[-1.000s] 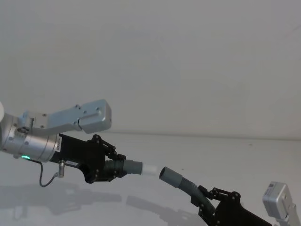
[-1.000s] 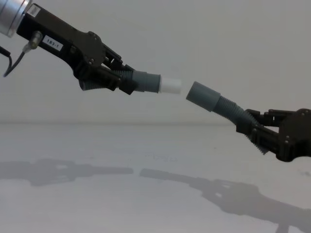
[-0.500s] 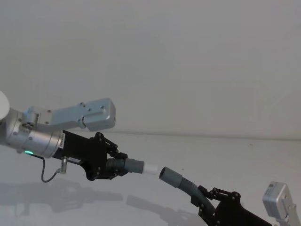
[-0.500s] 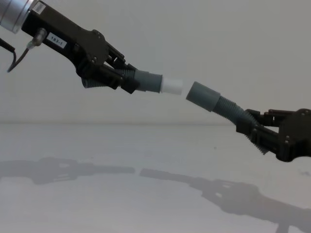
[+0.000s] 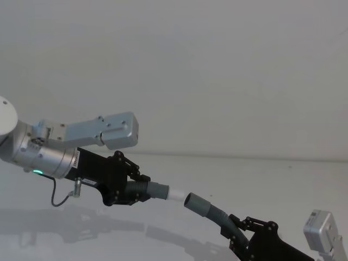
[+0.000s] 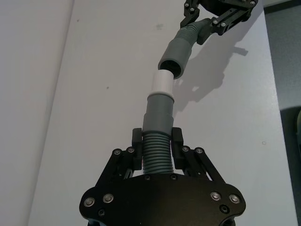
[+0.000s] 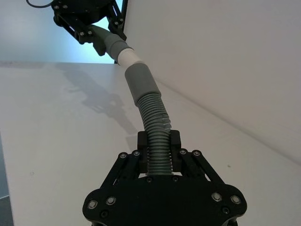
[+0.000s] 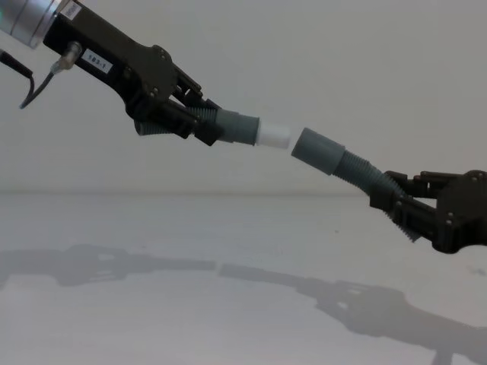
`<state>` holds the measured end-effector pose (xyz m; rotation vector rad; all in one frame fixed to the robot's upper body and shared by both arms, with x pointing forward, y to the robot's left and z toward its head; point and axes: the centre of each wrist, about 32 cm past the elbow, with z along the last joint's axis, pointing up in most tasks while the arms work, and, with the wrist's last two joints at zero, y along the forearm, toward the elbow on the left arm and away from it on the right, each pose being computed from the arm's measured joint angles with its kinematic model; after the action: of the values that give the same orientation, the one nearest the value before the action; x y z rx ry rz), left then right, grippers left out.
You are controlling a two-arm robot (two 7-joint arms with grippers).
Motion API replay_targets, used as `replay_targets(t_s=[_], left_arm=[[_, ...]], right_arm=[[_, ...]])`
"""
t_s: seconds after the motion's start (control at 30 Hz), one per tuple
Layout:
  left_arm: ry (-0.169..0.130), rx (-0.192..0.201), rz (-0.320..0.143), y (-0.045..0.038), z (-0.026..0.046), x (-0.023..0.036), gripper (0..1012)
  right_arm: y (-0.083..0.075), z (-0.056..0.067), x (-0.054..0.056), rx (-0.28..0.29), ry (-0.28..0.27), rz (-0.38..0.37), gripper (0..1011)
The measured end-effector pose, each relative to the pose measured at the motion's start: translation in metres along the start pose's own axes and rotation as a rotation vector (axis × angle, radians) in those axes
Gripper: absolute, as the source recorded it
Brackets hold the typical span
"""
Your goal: Use both hands to pick up one end of the pipe from the table, align the ends, and insert them.
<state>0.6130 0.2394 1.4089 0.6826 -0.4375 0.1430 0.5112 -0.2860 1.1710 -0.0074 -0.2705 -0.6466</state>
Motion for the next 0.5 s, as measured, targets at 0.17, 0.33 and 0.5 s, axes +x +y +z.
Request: replay_targets(t_s=[0.17, 0.33, 0.5], left_arm=[[-0.003, 0.001, -0.004, -0.0008, 0.0006, 0.0019, 327], [-0.006, 0.000, -0.008, -0.0013, 0.0012, 0.0038, 327], [-0.008, 0.001, -0.011, -0.0020, 0.0015, 0.0052, 327]], right_arm=[[0.0000, 0.0000, 0.0000, 0.000, 0.000, 0.000, 248], [0.0000, 0.0000, 0.0000, 0.000, 0.000, 0.000, 249], [0.0000, 0.0000, 0.0000, 0.000, 0.000, 0.000, 249]])
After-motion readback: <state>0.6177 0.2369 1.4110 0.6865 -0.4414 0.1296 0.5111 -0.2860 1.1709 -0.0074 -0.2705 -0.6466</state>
